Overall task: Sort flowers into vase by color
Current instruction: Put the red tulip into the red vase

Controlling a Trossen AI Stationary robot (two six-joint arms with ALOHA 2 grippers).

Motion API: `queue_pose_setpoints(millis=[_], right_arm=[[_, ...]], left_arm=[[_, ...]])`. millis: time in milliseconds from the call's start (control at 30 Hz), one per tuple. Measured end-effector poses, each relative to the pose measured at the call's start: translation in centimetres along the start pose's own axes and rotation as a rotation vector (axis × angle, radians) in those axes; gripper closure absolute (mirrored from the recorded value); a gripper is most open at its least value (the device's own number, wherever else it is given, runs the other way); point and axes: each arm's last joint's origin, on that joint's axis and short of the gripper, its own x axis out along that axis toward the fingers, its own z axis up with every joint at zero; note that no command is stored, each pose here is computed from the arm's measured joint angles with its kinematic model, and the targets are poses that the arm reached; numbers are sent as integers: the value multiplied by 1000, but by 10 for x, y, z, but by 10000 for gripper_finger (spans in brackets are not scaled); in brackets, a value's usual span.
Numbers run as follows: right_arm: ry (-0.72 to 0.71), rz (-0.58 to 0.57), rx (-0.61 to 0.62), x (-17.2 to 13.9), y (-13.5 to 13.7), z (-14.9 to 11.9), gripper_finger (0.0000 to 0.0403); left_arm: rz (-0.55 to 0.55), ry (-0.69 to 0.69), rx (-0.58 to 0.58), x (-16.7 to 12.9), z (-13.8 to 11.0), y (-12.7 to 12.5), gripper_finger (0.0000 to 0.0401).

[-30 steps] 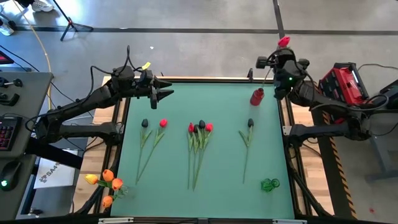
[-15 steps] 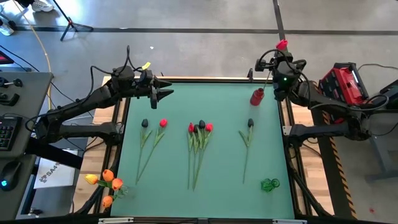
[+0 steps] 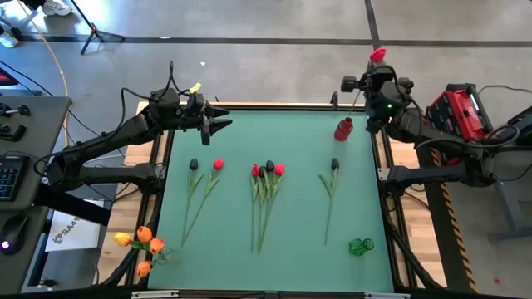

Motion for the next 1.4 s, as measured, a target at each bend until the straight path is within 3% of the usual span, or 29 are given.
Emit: queue_pose_setpoints(millis=[667,1000,1133,1400], right_arm=[[139,3,-9,-10,2,-28,403],[435,102,86,-7,0,-66,400],[514,158,122,-11,-2,-68,364],[508,128,193,-10,-19,-61,228]], left_arm=[[0,0,1,0,0,0,211],[53,-3,-28,0,0,2,211],[54,5,-40,0,-1,2,211],[71,36,-51,0,-4,3,211]])
